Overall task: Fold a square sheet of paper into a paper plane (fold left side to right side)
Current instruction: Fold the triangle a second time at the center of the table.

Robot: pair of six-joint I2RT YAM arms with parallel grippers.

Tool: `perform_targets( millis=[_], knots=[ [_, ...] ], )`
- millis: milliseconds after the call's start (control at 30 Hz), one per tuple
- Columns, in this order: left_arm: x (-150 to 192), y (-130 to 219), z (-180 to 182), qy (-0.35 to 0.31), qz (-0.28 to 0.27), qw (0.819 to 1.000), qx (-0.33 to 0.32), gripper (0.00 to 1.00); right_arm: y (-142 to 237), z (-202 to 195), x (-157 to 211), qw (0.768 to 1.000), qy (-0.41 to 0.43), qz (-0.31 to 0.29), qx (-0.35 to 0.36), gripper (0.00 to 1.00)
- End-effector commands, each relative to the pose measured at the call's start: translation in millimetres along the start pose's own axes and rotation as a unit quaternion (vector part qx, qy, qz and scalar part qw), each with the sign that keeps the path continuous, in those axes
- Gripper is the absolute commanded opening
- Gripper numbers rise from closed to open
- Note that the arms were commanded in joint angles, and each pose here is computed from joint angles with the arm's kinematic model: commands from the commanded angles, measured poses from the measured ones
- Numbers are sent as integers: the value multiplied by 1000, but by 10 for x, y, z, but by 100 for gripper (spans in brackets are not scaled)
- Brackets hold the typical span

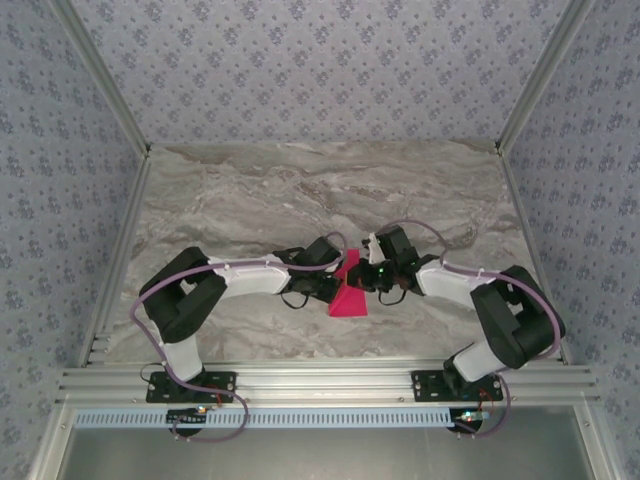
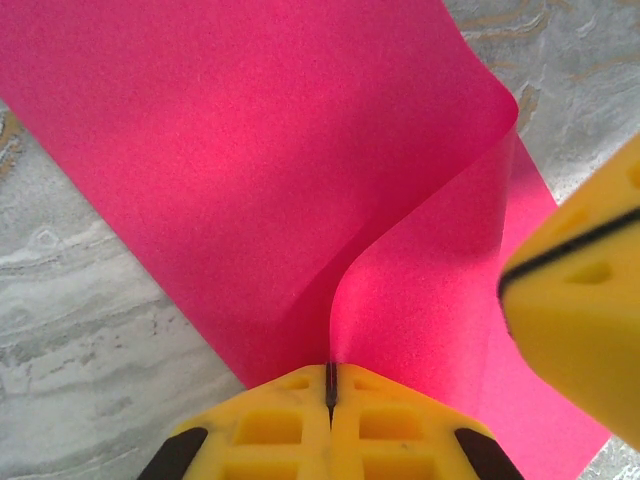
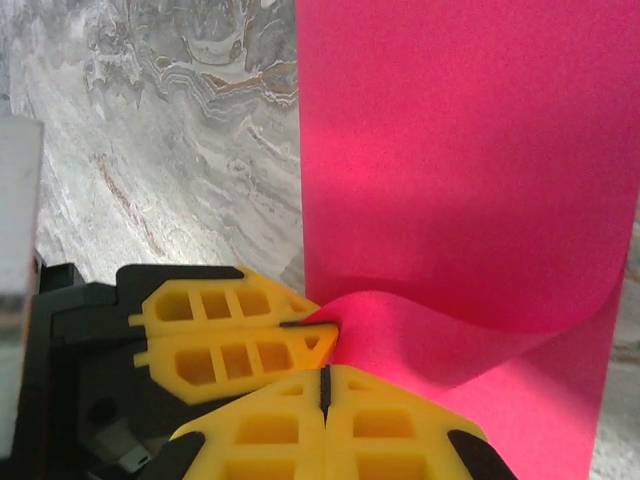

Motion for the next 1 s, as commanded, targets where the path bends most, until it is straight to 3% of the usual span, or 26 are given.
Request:
perform_targets(
  millis=[0,833,967],
  knots=[
    [73,-49,37,2,14,1000,-3,0,-77,33,-55,1000,0,5,-5,5],
    [57,-9,5,3,11,1000,5,0,-270,-379,230,992,-7,80,99,5],
    [-27,192,-51,3,-14,1000,12,7,-271,-438,297,989,-13,92,111,5]
  ],
)
Point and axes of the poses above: each hand's point on the last joint's axis, 136 mm out from that joint toward the fingers, its own y axis back along the fingers, its own z axis along the line the jaws close on, x = y × z, the point moved 7 cm from there along y, back along the fingers, and after that the axes turned 6 degrees about y, right-handed, at the moved point
